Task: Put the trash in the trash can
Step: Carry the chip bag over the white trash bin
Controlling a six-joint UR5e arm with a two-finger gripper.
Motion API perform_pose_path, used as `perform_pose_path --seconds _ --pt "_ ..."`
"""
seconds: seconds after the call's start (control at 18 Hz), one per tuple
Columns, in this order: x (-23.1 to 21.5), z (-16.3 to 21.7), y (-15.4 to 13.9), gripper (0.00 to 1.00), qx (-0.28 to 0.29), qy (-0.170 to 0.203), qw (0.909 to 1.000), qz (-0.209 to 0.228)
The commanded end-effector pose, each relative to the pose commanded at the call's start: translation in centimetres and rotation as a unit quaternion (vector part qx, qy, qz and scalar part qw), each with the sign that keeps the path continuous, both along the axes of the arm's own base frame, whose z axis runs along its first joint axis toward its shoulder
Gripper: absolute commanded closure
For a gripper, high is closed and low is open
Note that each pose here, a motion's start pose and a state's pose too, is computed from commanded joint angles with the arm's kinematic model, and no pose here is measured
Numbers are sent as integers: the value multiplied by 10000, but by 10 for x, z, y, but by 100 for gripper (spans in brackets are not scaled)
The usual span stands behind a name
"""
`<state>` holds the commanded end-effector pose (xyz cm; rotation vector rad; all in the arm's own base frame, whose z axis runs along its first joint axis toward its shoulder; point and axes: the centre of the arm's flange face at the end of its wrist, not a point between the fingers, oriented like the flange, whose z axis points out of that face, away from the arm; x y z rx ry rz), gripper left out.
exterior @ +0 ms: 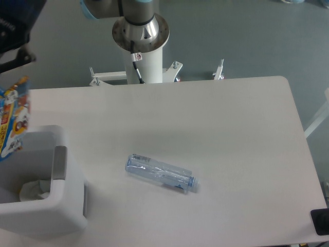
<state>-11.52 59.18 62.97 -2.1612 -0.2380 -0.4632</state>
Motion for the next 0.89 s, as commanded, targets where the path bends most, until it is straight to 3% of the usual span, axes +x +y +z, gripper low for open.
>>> perform_pose_path --seconds 0.61,0.83,0.89 --pt "-21 -62 38 100 -474 -259 9985 36" --pt "-24 -71 42 85 -546 -298 9981 46" --pt "-24 -71 42 77 -544 -292 9981 42"
